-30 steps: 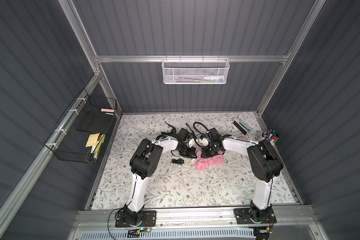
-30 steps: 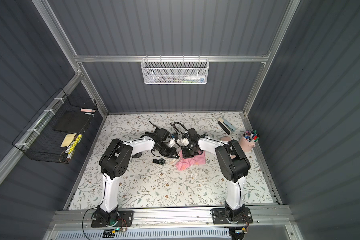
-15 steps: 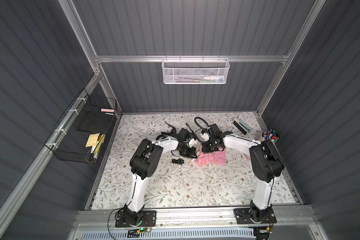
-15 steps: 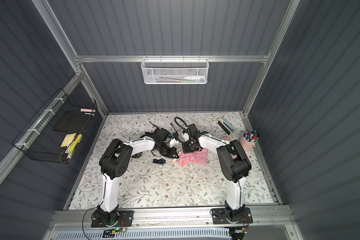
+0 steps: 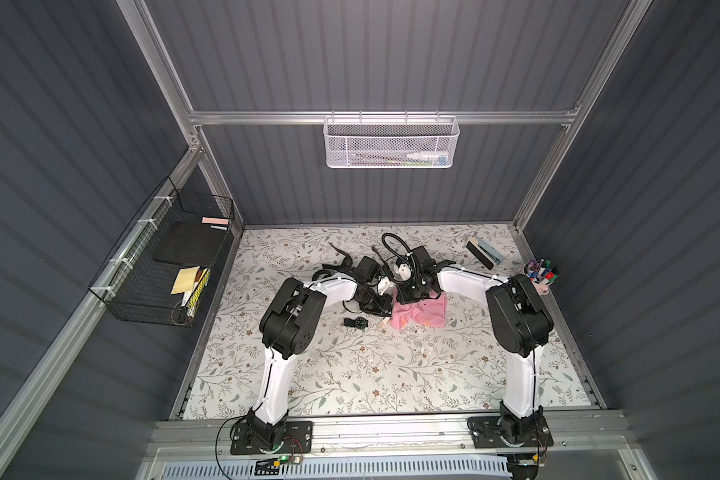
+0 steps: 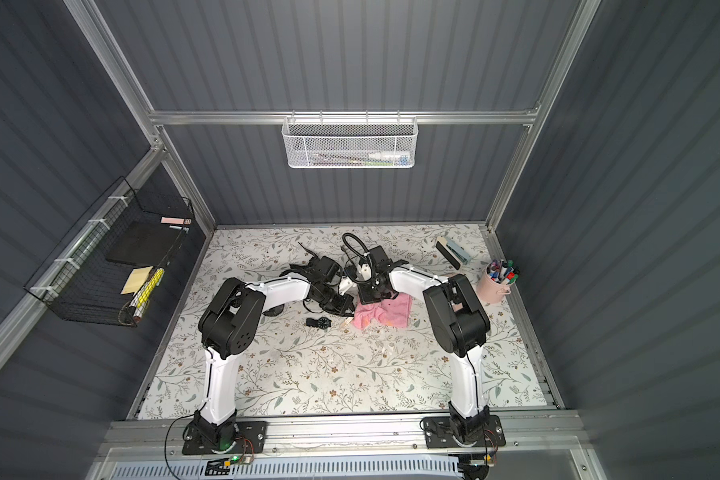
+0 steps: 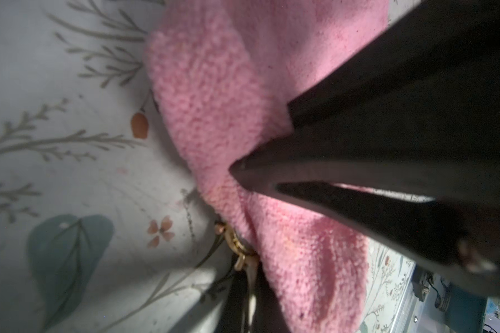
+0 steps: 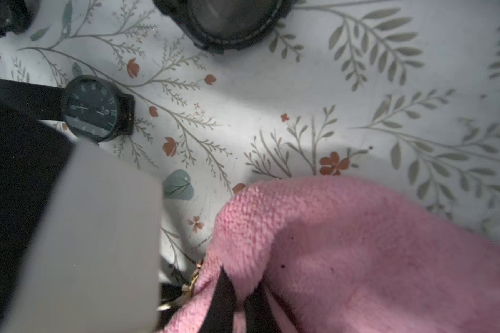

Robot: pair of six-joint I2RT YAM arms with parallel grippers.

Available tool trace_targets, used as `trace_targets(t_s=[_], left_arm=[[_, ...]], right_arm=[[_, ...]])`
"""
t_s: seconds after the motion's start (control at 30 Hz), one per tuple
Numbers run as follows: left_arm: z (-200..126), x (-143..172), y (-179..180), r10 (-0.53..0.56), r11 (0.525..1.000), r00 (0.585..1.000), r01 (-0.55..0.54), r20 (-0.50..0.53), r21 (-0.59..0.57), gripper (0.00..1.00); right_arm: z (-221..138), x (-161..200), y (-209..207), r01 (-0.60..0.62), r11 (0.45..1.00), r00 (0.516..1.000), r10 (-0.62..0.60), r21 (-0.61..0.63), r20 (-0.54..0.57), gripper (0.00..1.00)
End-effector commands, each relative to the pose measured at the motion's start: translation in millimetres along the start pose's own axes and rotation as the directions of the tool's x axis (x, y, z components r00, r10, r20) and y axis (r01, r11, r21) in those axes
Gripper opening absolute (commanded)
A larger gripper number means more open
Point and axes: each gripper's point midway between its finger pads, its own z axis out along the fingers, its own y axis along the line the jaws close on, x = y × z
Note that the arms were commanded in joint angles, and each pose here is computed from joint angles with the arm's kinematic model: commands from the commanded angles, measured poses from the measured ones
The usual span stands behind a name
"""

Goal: Wipe the watch dial
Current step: Wipe the dirt from the watch dial.

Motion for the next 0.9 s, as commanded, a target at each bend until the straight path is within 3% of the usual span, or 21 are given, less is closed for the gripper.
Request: trace_targets(t_s=[0.0, 0.27, 0.53, 0.87], left_arm=[[6.7, 22.6, 14.0, -0.029, 0.997, 0.998, 0.024, -0.063, -0.073, 0.07], [5.7, 20.7, 14.8, -0.024, 0.997, 0.998, 0.018, -0.064, -0.082, 0.07], [6.9, 20.0, 16.4, -0.023, 0.996, 0.997, 0.016, -0.073, -0.088, 0.07], [5.9, 21.6, 17.7, -0.02, 0.995, 0.997, 0.012, -0.077, -0.097, 0.07]], right_arm=[[4.9, 28.0, -18.6, -0.029, 0.996, 0.996, 0.035, 0.079, -0.084, 0.0], [0.7, 64.0, -14.7, -0.044, 0.998, 0.989, 0.051, 0.052, -0.137, 0.0], [-15.4, 76.2, 10.7, -0.002, 0.999, 0.995, -0.001, -0.034, -0.096, 0.0], [-38.9, 53.2, -35.3, -0.119, 0.991, 0.992, 0.121, 0.058, -0.026, 0.0]])
